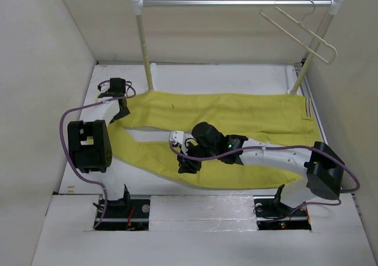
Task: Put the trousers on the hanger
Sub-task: Flatten out the trousers at the center of the board.
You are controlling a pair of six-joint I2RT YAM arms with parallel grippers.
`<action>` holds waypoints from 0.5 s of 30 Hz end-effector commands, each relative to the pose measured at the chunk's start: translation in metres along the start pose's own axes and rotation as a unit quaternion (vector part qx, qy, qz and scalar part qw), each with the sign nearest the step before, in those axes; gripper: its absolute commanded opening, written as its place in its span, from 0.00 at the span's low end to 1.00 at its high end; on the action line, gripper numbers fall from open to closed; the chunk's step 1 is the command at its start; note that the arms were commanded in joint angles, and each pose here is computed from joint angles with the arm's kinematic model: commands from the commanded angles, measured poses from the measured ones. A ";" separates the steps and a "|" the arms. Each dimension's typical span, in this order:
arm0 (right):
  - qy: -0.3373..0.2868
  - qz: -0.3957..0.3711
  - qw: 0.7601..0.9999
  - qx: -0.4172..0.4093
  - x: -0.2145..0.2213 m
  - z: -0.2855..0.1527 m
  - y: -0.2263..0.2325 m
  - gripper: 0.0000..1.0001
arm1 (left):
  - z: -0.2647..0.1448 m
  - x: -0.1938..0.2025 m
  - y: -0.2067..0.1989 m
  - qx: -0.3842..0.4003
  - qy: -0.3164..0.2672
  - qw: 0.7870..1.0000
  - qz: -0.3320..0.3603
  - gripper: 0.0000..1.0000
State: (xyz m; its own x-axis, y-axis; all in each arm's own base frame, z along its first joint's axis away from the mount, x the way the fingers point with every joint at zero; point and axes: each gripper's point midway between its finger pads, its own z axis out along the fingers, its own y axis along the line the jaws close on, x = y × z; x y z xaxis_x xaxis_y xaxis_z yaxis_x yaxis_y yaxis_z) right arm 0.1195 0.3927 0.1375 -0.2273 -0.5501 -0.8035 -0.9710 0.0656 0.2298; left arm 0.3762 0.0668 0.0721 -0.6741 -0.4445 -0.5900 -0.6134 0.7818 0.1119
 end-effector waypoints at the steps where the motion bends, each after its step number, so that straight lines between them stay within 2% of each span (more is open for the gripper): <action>1: -0.054 -0.032 0.998 0.019 -0.046 -0.022 0.003 0.37 | 0.003 -0.015 0.001 -0.022 -0.015 1.000 0.000 0.44; 3: -0.057 -0.034 0.998 0.021 -0.049 -0.025 0.004 0.38 | 0.006 -0.014 0.000 -0.022 -0.012 1.000 0.001 0.44; 6: -0.050 -0.028 0.998 0.025 -0.044 -0.025 0.003 0.38 | 0.009 -0.013 -0.001 -0.025 -0.011 1.000 0.001 0.33; 11: -0.043 -0.023 0.998 0.038 -0.037 -0.030 -0.002 0.38 | 0.016 -0.006 0.008 -0.052 -0.002 0.999 0.015 0.33; 14: -0.046 -0.020 0.998 0.049 -0.037 -0.038 -0.010 0.38 | 0.018 -0.003 0.012 -0.062 -0.001 0.998 0.016 0.17; 15: -0.047 -0.017 0.997 0.061 -0.036 -0.043 -0.019 0.38 | 0.017 -0.002 0.013 -0.063 -0.002 0.998 0.015 0.03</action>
State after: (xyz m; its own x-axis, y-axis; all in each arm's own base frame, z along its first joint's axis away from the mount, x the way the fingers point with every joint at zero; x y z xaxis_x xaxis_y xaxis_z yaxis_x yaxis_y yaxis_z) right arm 0.1328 0.3835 0.1665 -0.2148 -0.5131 -0.8310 -0.9766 0.1159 0.1809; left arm 0.3775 0.0762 0.0501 -0.7027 -0.4309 -0.5661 -0.6243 0.7551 0.2002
